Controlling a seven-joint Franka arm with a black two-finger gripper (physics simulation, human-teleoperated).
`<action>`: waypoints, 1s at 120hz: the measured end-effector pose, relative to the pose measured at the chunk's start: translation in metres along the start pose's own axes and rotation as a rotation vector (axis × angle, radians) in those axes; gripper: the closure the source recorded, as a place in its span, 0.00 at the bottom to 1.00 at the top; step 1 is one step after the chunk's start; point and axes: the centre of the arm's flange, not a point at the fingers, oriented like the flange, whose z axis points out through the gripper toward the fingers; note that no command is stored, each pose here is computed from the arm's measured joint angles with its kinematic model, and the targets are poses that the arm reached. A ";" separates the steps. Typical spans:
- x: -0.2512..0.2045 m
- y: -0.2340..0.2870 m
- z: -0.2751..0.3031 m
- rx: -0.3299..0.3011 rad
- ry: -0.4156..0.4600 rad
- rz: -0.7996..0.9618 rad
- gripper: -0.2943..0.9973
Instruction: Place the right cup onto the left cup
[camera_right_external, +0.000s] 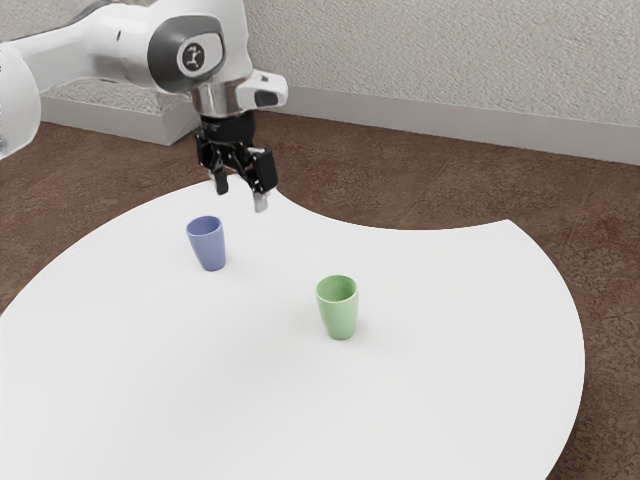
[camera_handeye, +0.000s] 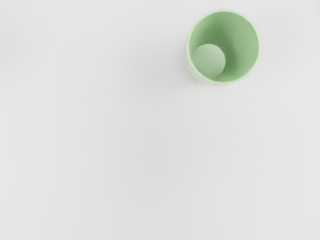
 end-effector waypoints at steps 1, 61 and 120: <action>0.001 0.001 0.001 -0.002 0.000 0.001 0.23; 0.047 0.058 0.084 -0.062 -0.031 0.061 0.28; 0.099 0.084 0.171 -0.065 -0.024 0.061 0.38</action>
